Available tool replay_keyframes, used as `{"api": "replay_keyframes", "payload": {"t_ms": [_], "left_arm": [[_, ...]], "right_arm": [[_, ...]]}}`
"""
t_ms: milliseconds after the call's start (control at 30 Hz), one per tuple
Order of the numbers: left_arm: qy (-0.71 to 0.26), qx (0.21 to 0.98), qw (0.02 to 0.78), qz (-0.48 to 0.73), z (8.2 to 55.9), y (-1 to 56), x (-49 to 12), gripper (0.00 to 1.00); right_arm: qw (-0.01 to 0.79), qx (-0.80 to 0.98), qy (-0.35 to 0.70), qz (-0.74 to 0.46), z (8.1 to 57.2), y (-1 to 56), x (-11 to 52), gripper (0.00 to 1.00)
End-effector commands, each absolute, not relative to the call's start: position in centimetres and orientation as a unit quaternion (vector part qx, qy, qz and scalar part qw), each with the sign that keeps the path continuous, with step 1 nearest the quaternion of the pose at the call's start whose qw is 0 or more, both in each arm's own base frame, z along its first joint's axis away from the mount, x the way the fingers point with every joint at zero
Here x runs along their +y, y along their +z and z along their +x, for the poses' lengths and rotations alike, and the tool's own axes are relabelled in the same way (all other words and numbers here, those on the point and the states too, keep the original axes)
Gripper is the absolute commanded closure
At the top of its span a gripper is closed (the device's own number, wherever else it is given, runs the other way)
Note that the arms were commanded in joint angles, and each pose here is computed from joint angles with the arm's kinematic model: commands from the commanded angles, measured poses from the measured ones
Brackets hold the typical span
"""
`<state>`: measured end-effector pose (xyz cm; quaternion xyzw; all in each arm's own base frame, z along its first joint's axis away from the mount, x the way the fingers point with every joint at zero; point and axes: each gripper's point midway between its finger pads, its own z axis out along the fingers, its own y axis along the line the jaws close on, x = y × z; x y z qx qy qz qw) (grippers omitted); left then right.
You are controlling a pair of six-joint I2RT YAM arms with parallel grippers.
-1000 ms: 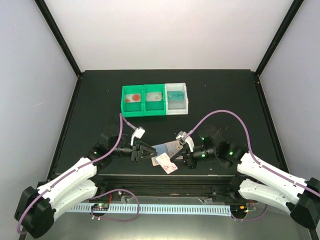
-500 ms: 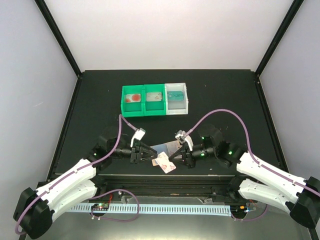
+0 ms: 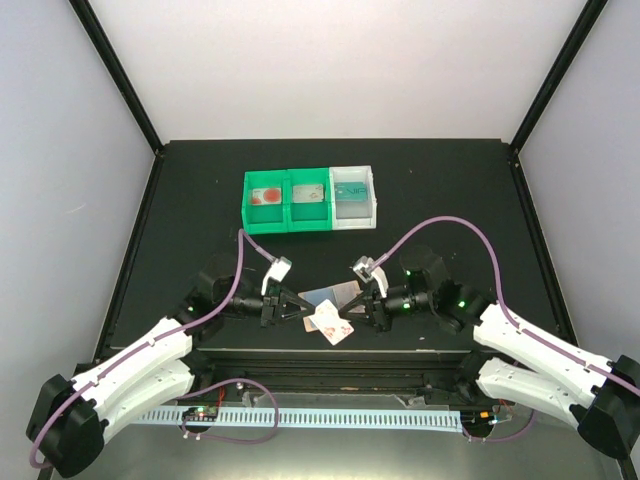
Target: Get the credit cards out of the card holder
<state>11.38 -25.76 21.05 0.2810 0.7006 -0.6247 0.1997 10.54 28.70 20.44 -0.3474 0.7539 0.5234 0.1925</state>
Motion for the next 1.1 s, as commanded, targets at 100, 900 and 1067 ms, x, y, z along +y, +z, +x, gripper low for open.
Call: {"api": "replay_keyframes", "payload": {"t_ms": [100, 900, 1067], "left_arm": [[-0.633, 0.677, 0.217, 0.306, 10.7, 22.3, -25.8, 0.99], [-0.371, 0.806, 0.461, -0.003, 24.9, 22.2, -18.7, 0.98], [-0.310, 0.814, 0.490, -0.047, 28.5, 22.2, -17.0, 0.98]], "right_arm": [[0.204, 0.744, 0.534, -0.345, 10.8, 21.2, 28.6, 0.99], [0.309, 0.824, 0.438, -0.185, 16.2, 18.8, 24.9, 0.00], [0.306, 0.826, 0.437, -0.180, 16.2, 18.4, 24.8, 0.00]]}}
